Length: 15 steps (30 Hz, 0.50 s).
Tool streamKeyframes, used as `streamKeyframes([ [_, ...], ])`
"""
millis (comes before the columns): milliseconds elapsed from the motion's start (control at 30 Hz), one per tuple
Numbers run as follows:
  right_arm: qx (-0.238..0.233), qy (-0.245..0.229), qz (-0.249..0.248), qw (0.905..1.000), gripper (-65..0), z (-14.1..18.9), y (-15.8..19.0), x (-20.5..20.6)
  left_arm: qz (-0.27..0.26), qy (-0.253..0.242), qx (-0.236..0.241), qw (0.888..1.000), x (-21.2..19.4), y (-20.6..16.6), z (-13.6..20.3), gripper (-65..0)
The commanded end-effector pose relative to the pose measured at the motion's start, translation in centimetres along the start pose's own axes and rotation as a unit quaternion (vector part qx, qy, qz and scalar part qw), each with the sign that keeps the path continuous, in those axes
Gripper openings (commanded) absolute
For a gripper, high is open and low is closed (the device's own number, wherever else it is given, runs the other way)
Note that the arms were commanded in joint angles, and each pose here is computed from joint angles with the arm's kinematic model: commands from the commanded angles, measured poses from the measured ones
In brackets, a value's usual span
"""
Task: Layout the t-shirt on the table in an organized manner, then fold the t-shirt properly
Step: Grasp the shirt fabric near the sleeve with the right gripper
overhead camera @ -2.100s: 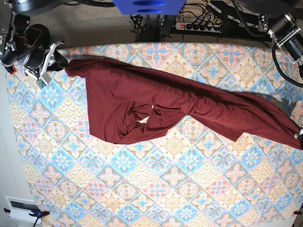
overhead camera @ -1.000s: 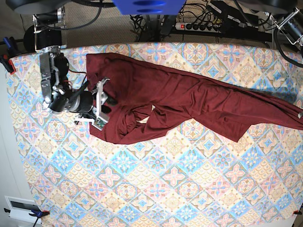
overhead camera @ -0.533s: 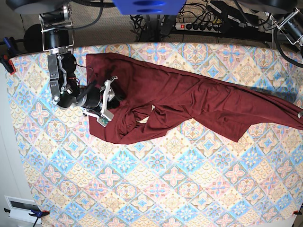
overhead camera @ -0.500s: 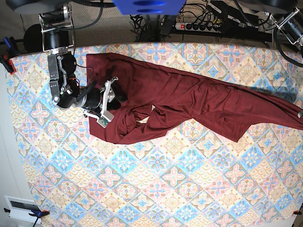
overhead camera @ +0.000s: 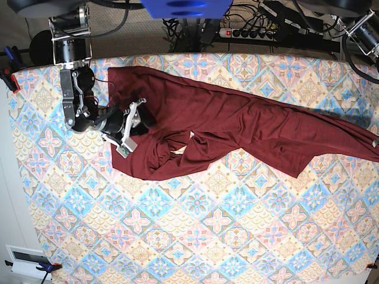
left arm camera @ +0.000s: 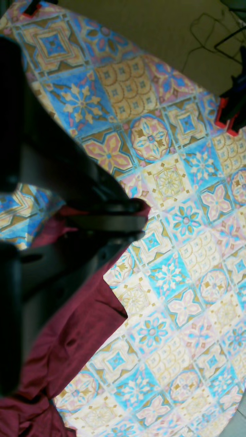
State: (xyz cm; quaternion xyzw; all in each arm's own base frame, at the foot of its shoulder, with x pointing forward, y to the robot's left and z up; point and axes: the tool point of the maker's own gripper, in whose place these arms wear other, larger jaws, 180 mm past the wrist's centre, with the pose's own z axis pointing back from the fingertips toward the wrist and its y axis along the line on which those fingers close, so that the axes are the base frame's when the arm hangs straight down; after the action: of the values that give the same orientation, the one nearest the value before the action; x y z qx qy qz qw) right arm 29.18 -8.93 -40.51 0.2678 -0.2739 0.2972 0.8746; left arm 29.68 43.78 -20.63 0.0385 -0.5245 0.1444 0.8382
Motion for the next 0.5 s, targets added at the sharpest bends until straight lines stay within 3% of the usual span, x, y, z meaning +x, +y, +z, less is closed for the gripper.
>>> streamKeyframes([
  [0,-0.002,-0.034,0.012,0.9994,-42.6,0.7,-0.4,2.3,-0.012,-0.033,0.0,0.999,2.4,0.1,0.6,-65.0],
  [167,0.001,-0.029,0.016,0.9994,-43.9,0.6,-0.1,2.2,-0.012,-0.033,0.0,0.999,2.4,0.0,0.6,-65.0],
  [233,0.002,-0.034,0.019,0.9992,-48.6,0.6,0.1,2.5,-0.011,-0.035,-0.001,0.999,2.5,0.0,0.5,-65.0],
  [367,0.007,-0.066,0.042,0.9969,-65.0,1.0,1.3,4.8,0.008,-0.047,-0.02,0.999,2.7,-1.0,0.3,-65.0],
  [467,-0.01,-0.105,0.053,0.993,-64.8,2.6,1.0,7.0,0.024,-0.082,-0.032,0.996,4.5,-1.8,0.1,-65.0],
])
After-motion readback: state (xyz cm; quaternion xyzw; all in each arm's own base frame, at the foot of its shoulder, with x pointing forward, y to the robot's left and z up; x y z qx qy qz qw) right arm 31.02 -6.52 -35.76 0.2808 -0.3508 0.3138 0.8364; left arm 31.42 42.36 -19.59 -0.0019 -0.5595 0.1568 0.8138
